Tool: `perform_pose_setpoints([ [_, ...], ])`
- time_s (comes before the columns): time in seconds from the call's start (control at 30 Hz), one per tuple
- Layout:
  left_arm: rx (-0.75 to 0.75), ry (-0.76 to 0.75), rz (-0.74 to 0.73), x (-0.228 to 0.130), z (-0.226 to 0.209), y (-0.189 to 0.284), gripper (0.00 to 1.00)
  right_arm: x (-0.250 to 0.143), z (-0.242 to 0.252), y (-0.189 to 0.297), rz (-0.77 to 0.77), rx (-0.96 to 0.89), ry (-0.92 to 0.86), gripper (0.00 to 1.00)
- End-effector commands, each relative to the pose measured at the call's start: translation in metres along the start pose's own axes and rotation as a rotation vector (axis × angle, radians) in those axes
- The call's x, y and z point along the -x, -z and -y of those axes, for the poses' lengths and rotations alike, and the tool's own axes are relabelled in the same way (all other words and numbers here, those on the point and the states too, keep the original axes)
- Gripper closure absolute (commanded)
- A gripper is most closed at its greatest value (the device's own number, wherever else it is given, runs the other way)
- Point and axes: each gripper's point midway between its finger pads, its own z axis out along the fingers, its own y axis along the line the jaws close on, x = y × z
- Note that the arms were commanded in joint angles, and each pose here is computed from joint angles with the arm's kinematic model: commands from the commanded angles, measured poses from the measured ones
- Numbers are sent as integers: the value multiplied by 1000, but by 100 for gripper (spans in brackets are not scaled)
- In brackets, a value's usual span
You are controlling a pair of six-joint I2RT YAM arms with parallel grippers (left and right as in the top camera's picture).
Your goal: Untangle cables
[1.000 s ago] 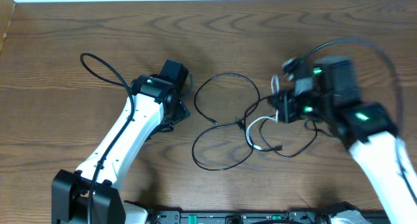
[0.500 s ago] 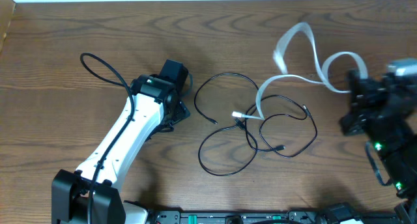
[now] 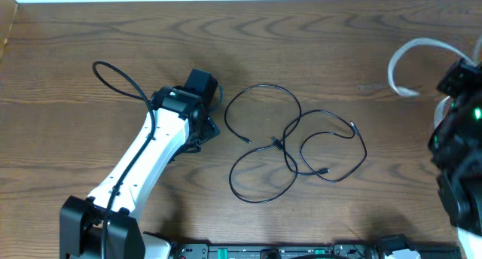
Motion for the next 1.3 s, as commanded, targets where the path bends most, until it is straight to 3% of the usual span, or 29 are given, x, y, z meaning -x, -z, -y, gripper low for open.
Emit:
perform_pose_setpoints([
  [0.0,1,-1,16,4,0,3,2,-21,17,-20,-73,-146,92,99],
  [0.13,1,-1,16,4,0,3,2,-71,12,-52,-237,-180,155,99],
  [0.47,1,-1,16,4,0,3,2,-206,-22,-111,-656,-60,216,96],
  [0.5,1,-1,16,4,0,3,2,-214,-25,-112,-681,-43,219,91],
  [0.53,1,-1,16,4,0,3,2,-221,-31,-112,-705,-15,216,74],
  [0.6,1,-1,16,4,0,3,2,-234,-46,-110,-755,66,196,27],
  [0.67,1,-1,16,4,0,3,2,-243,-69,-103,-806,194,149,8],
  [0.73,1,-1,16,4,0,3,2,-248,-96,-91,-856,352,85,1],
  [0.93,1,-1,16,4,0,3,2,-246,-161,-35,-992,768,-63,1],
  [1.13,1,-1,16,4,0,3,2,-256,-184,11,-1097,881,-18,12],
  [1.27,1,-1,16,4,0,3,2,-263,-201,43,-1140,945,48,13],
])
